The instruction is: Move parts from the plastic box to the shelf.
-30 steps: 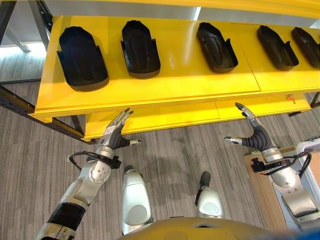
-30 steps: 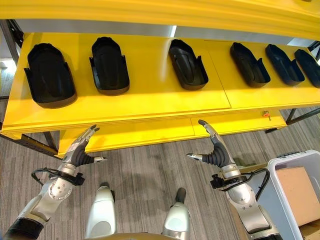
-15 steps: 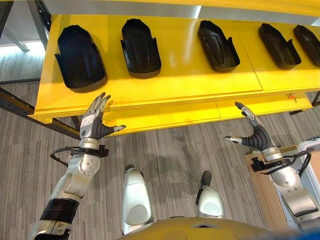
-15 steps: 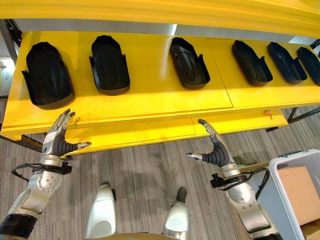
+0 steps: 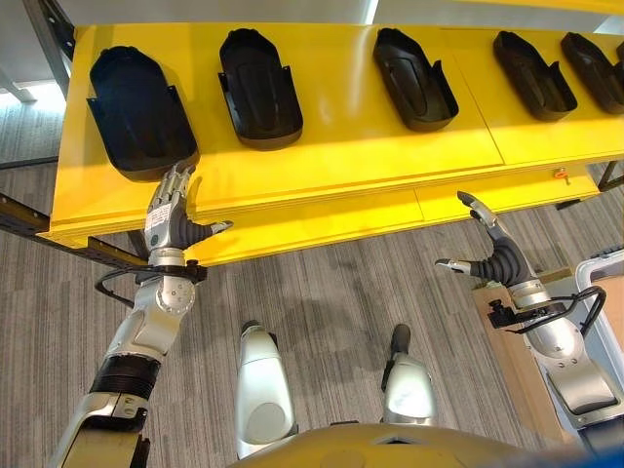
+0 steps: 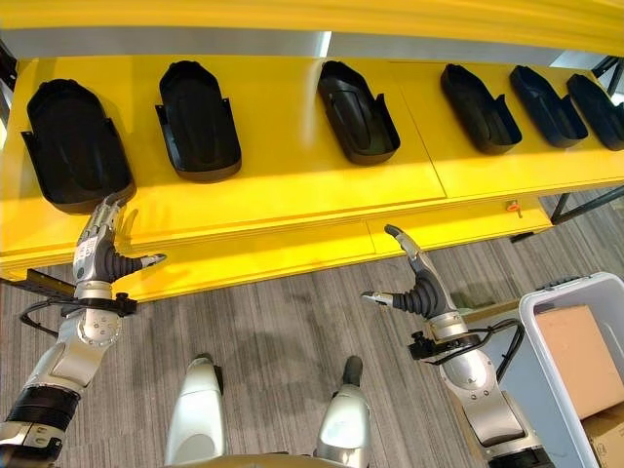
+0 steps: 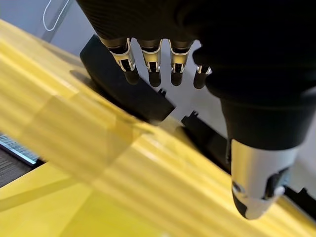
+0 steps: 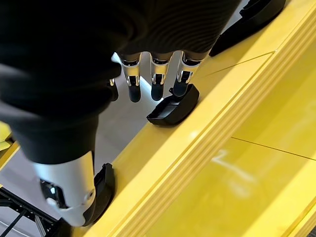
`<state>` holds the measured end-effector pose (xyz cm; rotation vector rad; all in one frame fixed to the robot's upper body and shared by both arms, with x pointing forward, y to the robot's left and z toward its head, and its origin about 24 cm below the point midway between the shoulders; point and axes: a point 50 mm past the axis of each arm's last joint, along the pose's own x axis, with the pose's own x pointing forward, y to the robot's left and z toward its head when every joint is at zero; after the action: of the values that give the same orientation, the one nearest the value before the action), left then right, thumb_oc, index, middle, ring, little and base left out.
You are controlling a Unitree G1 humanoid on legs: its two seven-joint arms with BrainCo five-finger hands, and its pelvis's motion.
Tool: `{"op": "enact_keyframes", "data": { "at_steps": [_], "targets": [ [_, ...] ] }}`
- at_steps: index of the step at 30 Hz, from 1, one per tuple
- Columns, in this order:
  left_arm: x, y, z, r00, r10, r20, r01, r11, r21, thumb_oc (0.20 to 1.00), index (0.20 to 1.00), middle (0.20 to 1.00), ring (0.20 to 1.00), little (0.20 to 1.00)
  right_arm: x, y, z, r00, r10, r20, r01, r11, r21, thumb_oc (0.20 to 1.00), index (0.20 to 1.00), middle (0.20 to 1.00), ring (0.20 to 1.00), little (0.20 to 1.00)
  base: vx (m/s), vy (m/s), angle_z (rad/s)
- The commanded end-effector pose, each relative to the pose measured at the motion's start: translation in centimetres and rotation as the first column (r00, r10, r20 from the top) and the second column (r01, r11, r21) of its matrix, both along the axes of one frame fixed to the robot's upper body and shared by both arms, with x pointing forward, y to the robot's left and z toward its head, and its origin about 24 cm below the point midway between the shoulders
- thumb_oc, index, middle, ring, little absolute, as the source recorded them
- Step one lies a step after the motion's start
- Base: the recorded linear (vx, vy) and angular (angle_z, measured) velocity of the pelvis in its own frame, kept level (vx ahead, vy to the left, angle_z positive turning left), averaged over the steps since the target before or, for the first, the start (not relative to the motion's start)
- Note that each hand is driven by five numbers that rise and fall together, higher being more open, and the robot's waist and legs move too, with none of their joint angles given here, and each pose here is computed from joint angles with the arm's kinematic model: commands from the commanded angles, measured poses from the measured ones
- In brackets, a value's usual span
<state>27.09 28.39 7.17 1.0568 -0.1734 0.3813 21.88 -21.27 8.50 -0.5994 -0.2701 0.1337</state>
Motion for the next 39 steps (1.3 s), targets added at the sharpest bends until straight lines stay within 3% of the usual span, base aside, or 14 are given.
{"op": "enact_keyframes", "data": {
  "at_steps": [1,12,39],
  "targets": [
    [0.8,-0.3,0.2,0.999,0.010,0.037,-0.011,1.000,0.005,1.000,1.000,1.000,1.000,1.000,0.6,-0.7,1.8,0.997,0.017,0.075,-0.015,1.000,-0.021,1.000,1.000,1.000,1.000,1.000,0.00,0.022,-0.12],
    [1.2,1.8,-1.4,0.991,0.129,-0.044,-0.130,0.991,-0.023,1.000,1.000,1.000,1.000,1.000,0.7,-0.3,2.2,0.995,0.050,0.090,-0.048,0.999,-0.019,1.000,1.000,1.000,1.000,1.000,-0.01,0.016,-0.05],
    [-0.3,8.6,4.4,0.945,0.315,0.089,-0.325,0.935,0.144,1.000,1.000,1.000,1.000,1.000,0.5,-0.1,1.8,0.995,0.091,0.051,-0.089,0.995,-0.042,1.000,1.000,1.000,1.000,1.000,0.00,0.007,-0.01]
  ]
}}
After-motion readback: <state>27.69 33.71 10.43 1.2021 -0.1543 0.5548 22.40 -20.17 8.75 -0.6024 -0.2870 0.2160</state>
